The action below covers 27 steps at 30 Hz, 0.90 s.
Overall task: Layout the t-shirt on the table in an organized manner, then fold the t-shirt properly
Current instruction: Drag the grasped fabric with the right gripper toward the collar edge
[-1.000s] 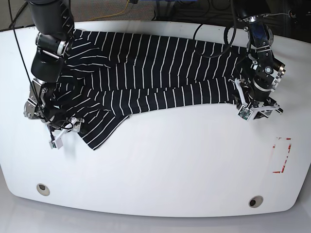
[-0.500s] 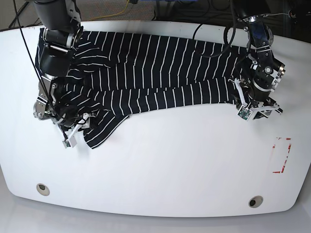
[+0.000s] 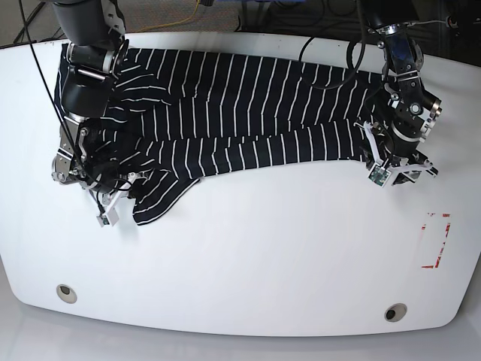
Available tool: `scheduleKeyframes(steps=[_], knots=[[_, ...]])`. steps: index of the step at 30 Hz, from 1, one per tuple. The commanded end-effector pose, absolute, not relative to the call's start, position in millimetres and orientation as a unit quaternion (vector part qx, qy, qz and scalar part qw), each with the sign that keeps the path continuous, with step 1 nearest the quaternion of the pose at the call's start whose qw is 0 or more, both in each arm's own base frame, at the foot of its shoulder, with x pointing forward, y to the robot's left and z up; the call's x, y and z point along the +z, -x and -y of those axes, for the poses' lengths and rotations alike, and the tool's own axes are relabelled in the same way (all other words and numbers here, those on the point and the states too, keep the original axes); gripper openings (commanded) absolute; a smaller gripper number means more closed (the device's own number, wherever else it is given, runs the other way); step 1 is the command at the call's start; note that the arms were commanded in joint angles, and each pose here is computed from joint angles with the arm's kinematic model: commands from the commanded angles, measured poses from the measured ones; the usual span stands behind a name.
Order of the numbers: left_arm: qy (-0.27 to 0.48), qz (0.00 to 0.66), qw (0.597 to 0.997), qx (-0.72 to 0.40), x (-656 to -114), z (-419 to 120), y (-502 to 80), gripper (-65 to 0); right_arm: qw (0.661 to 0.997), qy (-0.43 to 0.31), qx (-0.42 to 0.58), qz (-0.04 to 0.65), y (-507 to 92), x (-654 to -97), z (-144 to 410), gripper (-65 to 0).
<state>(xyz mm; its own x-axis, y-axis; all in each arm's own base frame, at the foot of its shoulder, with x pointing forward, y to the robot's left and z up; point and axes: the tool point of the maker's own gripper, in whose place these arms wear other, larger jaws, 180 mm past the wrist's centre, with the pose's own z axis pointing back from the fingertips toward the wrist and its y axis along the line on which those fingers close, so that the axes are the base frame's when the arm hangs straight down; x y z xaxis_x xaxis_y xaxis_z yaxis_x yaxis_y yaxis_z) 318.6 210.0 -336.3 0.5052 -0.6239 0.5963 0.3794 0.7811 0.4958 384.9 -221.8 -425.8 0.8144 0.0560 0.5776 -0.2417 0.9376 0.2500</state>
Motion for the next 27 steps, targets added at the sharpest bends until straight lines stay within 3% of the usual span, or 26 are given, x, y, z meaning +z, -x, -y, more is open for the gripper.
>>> scheduleKeyframes(steps=[1, 11, 21, 27], knots=[[-0.157, 0.423, 0.844, -0.291, -323.9, -209.5, -326.0, -33.1, 0.937, -0.129, 0.101, 0.309, -397.6, -399.6, 233.3, -65.0], [-0.154, 0.419, 0.846, -0.292, -327.2, -209.1, -325.5, -33.1, 0.940, -0.089, 0.158, 0.290, -380.8, -359.7, 227.2, -65.0], [-0.145, 0.407, 0.854, -0.290, -339.5, -209.5, -323.3, -33.1, 0.938, -0.107, 0.201, 0.262, -332.2, -350.6, 206.5, -65.0], [-0.144, 0.406, 0.854, -0.290, -340.6, -209.5, -323.0, -33.1, 0.924, -0.137, 0.223, 0.280, -304.4, -345.9, 185.5, -65.0]])
